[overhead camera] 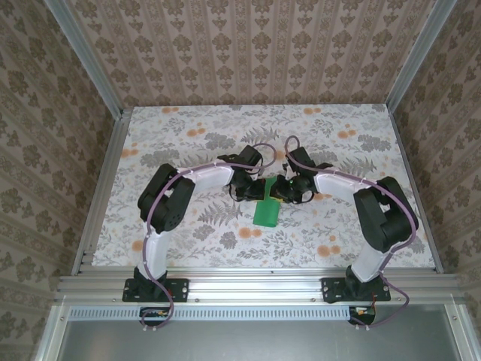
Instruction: Fold a paper plane with a square sheet of paper (pick it up from the middle)
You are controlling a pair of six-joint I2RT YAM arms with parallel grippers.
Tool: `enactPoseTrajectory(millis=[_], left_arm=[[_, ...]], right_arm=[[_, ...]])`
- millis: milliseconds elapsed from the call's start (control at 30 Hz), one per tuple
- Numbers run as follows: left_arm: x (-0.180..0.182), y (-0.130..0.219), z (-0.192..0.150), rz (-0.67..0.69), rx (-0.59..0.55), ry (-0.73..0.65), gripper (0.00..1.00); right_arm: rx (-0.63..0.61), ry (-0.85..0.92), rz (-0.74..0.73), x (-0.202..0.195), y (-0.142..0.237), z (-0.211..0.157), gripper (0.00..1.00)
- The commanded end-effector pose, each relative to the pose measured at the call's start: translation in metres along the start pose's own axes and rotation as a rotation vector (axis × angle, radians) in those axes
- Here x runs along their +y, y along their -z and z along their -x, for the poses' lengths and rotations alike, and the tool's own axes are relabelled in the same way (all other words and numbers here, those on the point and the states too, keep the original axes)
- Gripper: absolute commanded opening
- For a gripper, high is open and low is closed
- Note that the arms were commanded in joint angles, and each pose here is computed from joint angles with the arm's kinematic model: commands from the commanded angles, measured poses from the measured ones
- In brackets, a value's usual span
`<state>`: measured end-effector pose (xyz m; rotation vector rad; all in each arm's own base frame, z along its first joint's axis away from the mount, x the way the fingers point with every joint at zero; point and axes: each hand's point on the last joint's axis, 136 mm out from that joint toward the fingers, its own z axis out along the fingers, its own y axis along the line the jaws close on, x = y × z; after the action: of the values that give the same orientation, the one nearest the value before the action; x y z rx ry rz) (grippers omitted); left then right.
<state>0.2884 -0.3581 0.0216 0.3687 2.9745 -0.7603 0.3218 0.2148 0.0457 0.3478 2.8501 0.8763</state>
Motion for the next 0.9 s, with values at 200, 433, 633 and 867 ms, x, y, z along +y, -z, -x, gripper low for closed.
enactPoseTrajectory(millis=[200,433,633,867], left_arm=[[0.020,-0.014,-0.018,0.083,0.074,0.004,0.00],[0.020,-0.015,-0.019,0.081,0.083,0.003,0.00],[0.020,-0.016,-0.020,0.079,0.088,0.003,0.00],[0.018,-0.015,-0.021,0.077,0.091,-0.003,0.00]], right_arm=[[0.028,-0.038,0.056,-0.014,-0.011,-0.005,0.18],[0.072,-0.051,0.020,-0.037,-0.024,-0.016,0.20],[0.083,-0.059,-0.049,-0.058,-0.028,-0.024,0.22],[0.049,-0.013,0.039,-0.029,-0.006,-0.018,0.25]])
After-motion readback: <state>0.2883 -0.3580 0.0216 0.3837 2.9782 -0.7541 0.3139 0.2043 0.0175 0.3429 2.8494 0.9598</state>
